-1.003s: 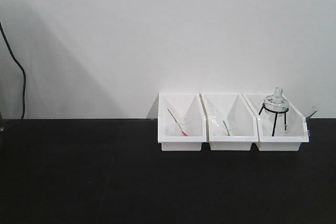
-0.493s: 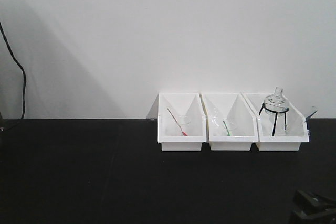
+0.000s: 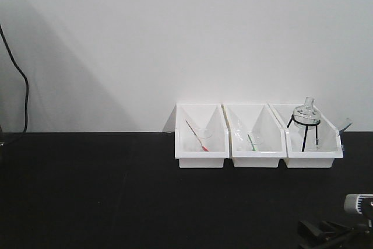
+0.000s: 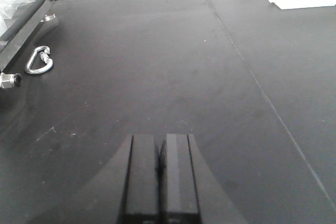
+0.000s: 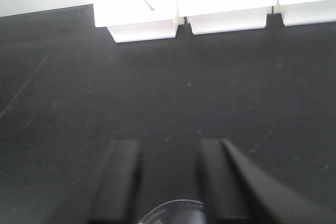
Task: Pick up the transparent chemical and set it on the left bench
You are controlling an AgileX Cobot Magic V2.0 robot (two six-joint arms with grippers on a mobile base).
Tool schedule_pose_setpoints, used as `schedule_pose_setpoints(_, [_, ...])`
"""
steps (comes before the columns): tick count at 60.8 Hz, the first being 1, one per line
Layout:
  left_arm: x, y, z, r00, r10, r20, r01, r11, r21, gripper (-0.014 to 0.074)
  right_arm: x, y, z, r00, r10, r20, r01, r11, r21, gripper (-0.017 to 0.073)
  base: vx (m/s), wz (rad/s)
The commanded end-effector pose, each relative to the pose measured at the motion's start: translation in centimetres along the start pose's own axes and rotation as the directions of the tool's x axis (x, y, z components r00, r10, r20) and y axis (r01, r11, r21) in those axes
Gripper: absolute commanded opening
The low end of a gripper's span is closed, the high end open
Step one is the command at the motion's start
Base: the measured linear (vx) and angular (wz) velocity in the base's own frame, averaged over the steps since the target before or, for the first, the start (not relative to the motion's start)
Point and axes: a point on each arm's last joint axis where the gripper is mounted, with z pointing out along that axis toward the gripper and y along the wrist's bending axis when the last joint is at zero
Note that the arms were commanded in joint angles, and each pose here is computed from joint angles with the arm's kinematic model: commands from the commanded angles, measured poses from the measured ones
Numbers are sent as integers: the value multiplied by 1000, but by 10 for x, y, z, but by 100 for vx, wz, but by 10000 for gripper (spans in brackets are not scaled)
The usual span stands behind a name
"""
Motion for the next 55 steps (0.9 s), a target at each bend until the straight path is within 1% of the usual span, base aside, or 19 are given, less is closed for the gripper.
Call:
schedule_pose_setpoints(1, [-3,0,-1,997,-9,81,9,1000,-2,-3,-21,6,-2,992,-35,121,41,998,-47,496,0,0])
schedule_pose_setpoints(6, [-3,0,-1,997,-9,81,9,1000,-2,-3,-21,6,-2,992,-42,123,48,998,-48,553,0,0])
schedule_pose_setpoints(10, [-3,0,-1,997,-9,81,9,1000,-2,-3,-23,7,-4,988,-62,139,70,996,-51,573,0,0])
schedule_pose_setpoints(14, [-3,0,-1,997,-9,81,9,1000,-2,-3,-27,9,-8,980,-99,173,110,992,-54,570,0,0])
schedule_pose_setpoints(19, [-3,0,-1,997,-9,81,9,1000,-2,-3,-36,12,-20,960,-160,228,174,984,-42,540,0,0])
schedule_pose_setpoints(23, [-3,0,-1,997,-9,81,9,1000,-2,-3,-45,14,-33,945,-197,259,208,978,-16,485,0,0])
schedule_pose_setpoints(27, [-3,0,-1,997,-9,81,9,1000,-2,-3,-54,14,-48,938,-219,270,221,975,22,405,0,0])
schedule_pose_setpoints(33, [-3,0,-1,997,-9,81,9,1000,-2,-3,-64,15,-75,932,-233,278,219,972,83,208,0,0])
schedule_pose_setpoints(35, [-3,0,-1,997,-9,81,9,1000,-2,-3,-65,14,-82,933,-236,273,216,971,101,148,0,0])
schedule_pose_setpoints(36, [-3,0,-1,997,-9,81,9,1000,-2,-3,-65,14,-88,933,-237,271,214,970,113,103,0,0])
schedule_pose_setpoints(40, [-3,0,-1,997,-9,81,9,1000,-2,-3,-64,13,-105,934,-237,268,203,968,147,-14,0,0])
schedule_pose_setpoints(47, [-3,0,-1,997,-9,81,9,1000,-2,-3,-59,10,-130,936,-239,259,191,961,199,-10,0,0])
schedule_pose_setpoints(55, [-3,0,-1,997,-9,81,9,1000,-2,-3,-57,10,-145,931,-237,278,180,960,217,-8,0,0])
